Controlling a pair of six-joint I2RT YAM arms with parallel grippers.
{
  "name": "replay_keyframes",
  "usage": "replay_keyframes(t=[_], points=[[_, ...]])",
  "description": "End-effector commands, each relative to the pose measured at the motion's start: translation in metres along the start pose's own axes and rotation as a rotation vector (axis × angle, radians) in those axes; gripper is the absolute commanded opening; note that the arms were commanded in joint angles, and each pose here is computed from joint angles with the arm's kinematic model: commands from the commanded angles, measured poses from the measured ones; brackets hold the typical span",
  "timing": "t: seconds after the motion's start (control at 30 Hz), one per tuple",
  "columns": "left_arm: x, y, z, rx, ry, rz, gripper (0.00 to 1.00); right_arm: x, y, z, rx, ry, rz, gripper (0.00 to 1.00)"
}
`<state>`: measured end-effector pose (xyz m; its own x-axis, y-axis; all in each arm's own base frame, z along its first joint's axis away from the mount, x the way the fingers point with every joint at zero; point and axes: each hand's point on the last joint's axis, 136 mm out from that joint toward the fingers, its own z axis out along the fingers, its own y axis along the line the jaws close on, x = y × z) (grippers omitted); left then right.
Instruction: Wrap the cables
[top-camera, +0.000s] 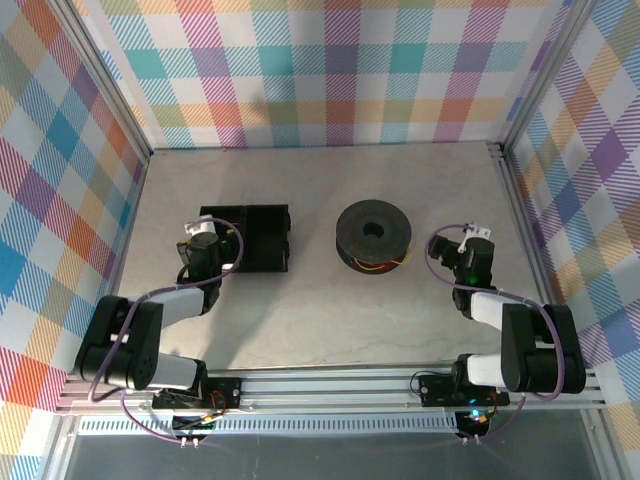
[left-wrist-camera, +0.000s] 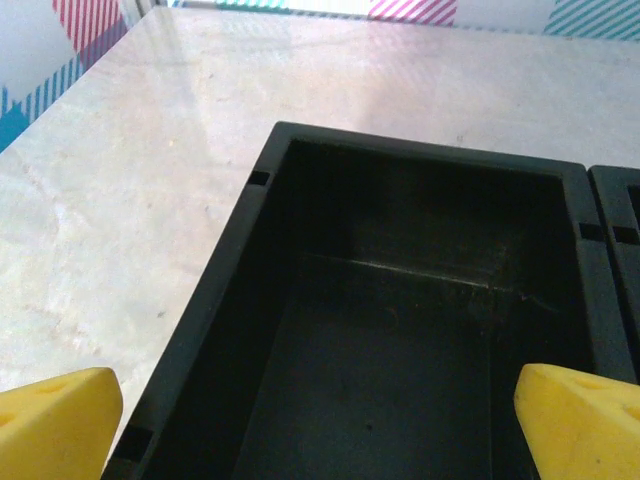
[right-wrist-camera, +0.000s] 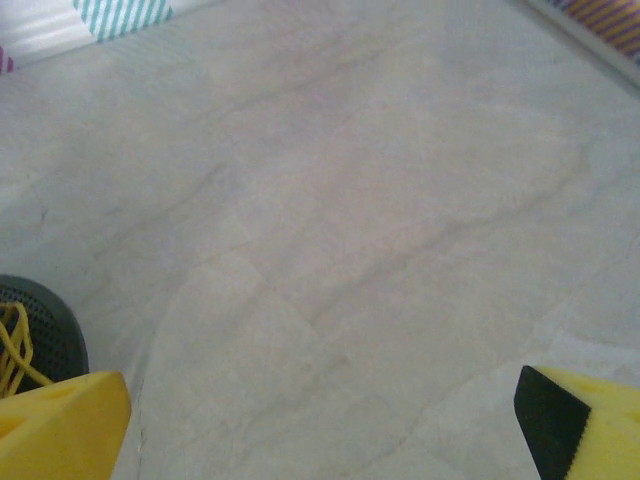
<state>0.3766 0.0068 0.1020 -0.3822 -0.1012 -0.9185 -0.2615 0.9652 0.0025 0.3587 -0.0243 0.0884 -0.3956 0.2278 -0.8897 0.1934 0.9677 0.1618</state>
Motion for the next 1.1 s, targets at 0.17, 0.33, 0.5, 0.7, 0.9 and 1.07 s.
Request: replay_keyframes(t=[0.17, 0.33, 0.5, 0.7, 0.9, 1.07], points=[[0.005, 0.001, 0.006, 0.055, -0.126, -0.007, 1.00, -0.023, 0.030, 0.000, -0.156, -0.156, -0.116, 0.99], [0.005, -0.001, 0.012, 0.055, -0.121, -0.002, 1.00, -0.010, 0.039, 0.026, -0.162, -0.058, -0.154, 0.99], [0.008, 0.000, 0.023, 0.040, -0.048, 0.004, 1.00, -0.009, 0.040, 0.030, -0.150, -0.039, -0.162, 0.99], [0.008, -0.002, 0.023, 0.043, -0.052, 0.006, 1.00, -0.010, 0.042, 0.029, -0.160, -0.042, -0.170, 0.99], [0.007, -0.001, 0.023, 0.041, -0.053, 0.005, 1.00, -0.008, 0.050, 0.029, -0.205, -0.029, -0.190, 0.99], [0.007, -0.001, 0.023, 0.042, -0.052, 0.006, 1.00, -0.008, 0.050, 0.030, -0.205, -0.028, -0.191, 0.99]])
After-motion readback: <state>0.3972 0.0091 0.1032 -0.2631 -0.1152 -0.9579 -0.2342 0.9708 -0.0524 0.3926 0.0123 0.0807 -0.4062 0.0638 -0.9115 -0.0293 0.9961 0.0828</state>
